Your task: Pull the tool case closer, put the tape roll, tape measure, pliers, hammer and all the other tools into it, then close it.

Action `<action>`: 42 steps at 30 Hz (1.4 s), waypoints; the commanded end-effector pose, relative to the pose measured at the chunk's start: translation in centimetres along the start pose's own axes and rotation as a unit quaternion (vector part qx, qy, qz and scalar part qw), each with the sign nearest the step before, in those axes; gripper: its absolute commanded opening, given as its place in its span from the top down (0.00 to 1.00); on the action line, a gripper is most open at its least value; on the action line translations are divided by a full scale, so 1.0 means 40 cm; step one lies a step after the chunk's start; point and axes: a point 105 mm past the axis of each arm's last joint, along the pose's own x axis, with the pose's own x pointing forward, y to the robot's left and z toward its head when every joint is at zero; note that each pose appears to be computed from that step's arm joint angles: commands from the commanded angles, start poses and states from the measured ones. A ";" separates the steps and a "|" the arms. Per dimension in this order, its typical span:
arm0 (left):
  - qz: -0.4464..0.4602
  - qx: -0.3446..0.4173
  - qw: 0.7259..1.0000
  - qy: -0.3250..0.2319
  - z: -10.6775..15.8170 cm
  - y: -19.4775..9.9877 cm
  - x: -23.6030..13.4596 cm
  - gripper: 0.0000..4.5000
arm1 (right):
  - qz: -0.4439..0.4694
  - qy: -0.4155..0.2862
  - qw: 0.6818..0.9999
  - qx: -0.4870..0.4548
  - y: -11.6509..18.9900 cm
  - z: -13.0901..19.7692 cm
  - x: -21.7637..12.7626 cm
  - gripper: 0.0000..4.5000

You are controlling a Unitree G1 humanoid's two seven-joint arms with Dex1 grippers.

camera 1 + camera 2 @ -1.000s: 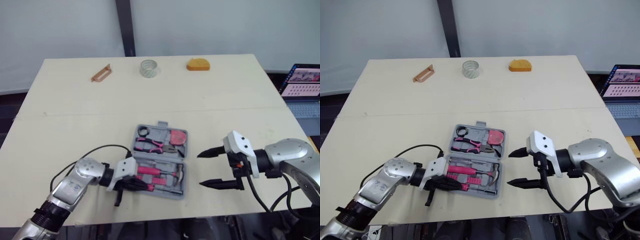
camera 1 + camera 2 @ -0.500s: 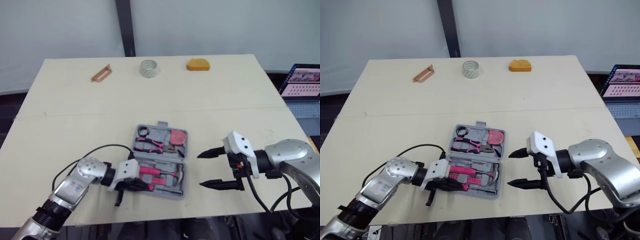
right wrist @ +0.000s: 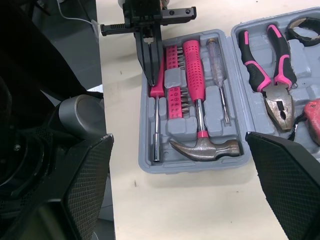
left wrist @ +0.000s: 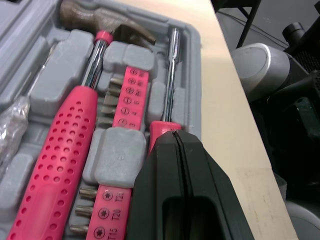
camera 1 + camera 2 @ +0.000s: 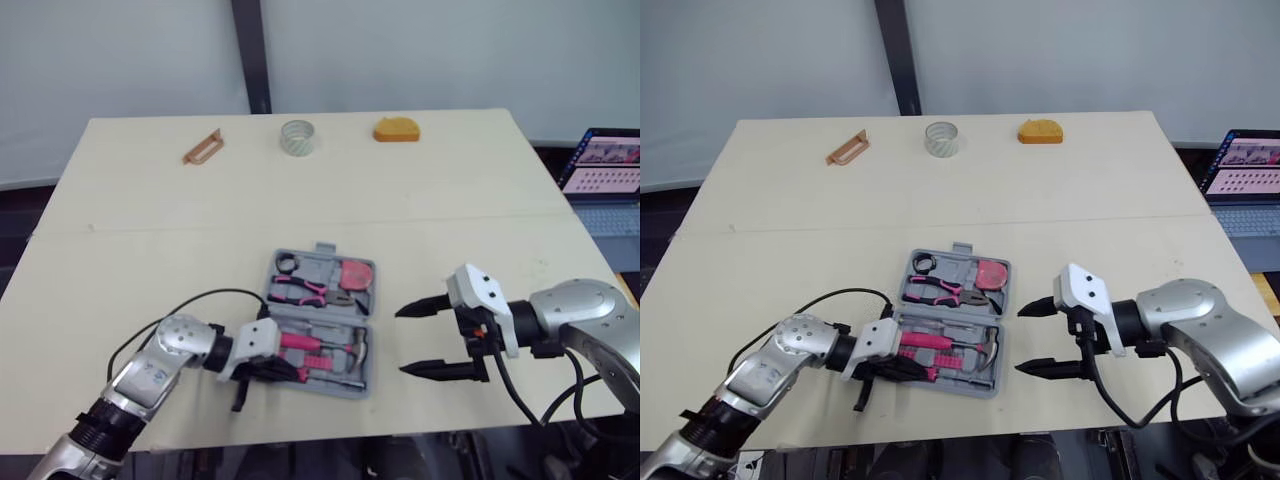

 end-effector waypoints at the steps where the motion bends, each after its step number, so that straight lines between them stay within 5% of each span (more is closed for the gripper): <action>1: -0.008 -0.035 0.999 0.039 -0.058 -0.019 0.010 0.99 | -0.004 -0.008 1.000 -0.024 0.003 0.023 -0.017 0.00; 10: -0.019 -0.033 0.999 0.036 -0.055 -0.027 0.017 0.99 | -0.007 -0.009 1.000 -0.022 0.003 0.022 -0.018 0.00; 17: 0.035 -0.065 0.994 -0.082 0.083 0.008 -0.069 0.99 | -0.043 -0.027 0.999 0.012 -0.022 0.008 -0.044 0.00; 20: 0.093 -0.088 0.988 -0.081 0.077 0.021 -0.145 0.80 | -0.080 -0.034 0.996 0.035 -0.046 -0.013 -0.065 0.00; 27: 0.262 -0.152 0.951 -0.064 -0.018 0.061 -0.329 0.04 | -0.173 -0.051 0.980 0.089 -0.104 -0.088 -0.108 0.00; 35: 0.416 -0.198 0.885 -0.059 -0.132 0.067 -0.488 0.02 | -0.282 -0.065 0.949 0.128 -0.163 -0.169 -0.160 0.00; 42: 0.418 -0.205 0.883 -0.063 -0.152 0.066 -0.475 0.02 | -0.303 -0.065 0.942 0.131 -0.171 -0.180 -0.164 0.00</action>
